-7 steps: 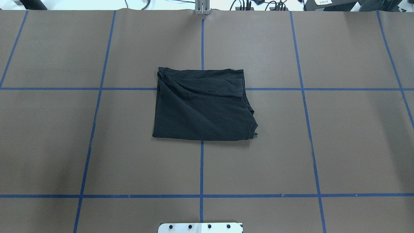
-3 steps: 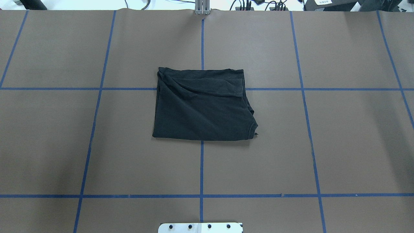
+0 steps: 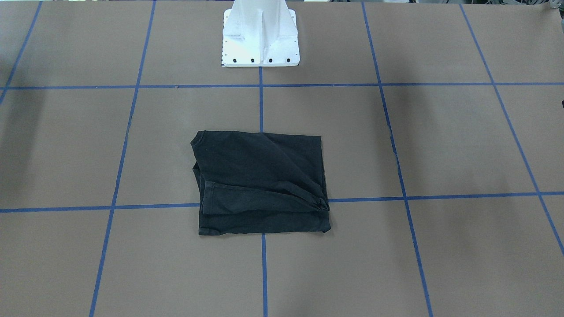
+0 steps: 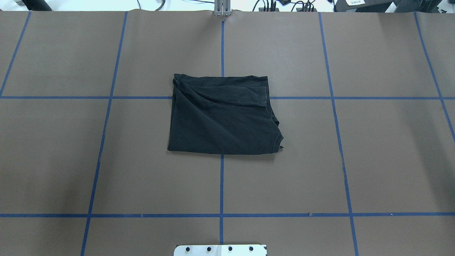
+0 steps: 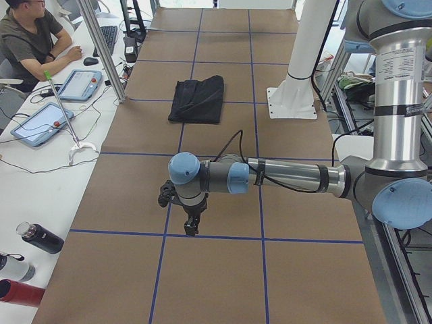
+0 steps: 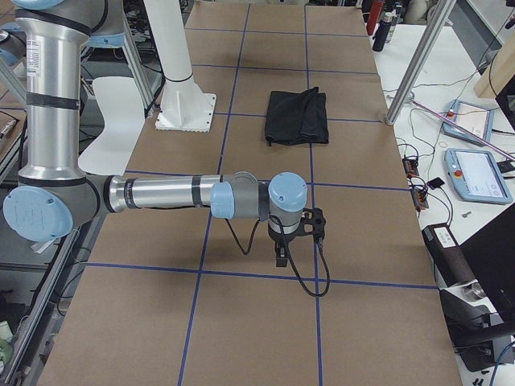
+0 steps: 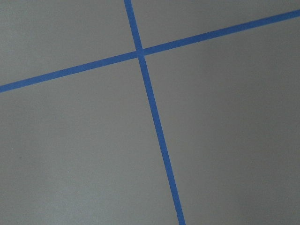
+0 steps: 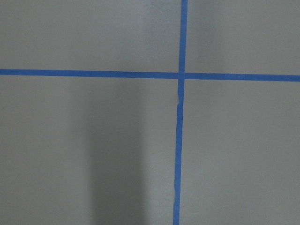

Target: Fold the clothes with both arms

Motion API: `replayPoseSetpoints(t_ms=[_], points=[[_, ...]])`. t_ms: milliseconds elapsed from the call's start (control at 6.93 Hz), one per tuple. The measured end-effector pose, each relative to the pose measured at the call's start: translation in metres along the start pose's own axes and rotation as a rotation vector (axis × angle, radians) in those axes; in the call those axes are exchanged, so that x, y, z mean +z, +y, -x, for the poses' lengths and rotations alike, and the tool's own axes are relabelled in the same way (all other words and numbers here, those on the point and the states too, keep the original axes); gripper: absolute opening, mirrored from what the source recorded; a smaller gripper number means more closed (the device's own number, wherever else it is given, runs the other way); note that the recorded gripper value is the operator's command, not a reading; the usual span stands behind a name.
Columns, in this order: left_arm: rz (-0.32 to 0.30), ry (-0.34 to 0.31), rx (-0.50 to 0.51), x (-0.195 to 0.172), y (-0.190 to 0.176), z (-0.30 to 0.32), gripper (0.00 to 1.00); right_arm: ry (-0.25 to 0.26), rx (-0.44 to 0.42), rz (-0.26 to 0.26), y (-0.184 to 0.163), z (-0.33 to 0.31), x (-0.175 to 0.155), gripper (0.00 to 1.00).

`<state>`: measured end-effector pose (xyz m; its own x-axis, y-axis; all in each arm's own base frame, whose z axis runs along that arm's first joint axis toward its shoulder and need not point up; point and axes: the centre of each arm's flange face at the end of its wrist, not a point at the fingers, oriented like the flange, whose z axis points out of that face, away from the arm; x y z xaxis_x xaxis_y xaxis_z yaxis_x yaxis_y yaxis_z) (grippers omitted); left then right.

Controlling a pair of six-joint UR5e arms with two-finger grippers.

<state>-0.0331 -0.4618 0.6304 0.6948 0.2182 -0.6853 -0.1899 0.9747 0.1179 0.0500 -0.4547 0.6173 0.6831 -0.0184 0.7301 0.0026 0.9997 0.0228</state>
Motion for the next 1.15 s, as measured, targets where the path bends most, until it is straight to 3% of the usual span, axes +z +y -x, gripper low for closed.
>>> replayPoseSetpoints(t_ms=[433, 1154], points=[[-0.026, 0.000, -0.164, -0.012, -0.008, -0.009, 0.99, 0.003, 0.014, 0.008, 0.004, -0.004, 0.003, 1.00], [-0.035, -0.001, -0.196, -0.016, -0.010, -0.012, 0.99, 0.004, 0.022, 0.009, 0.004, -0.007, 0.003, 1.00]])
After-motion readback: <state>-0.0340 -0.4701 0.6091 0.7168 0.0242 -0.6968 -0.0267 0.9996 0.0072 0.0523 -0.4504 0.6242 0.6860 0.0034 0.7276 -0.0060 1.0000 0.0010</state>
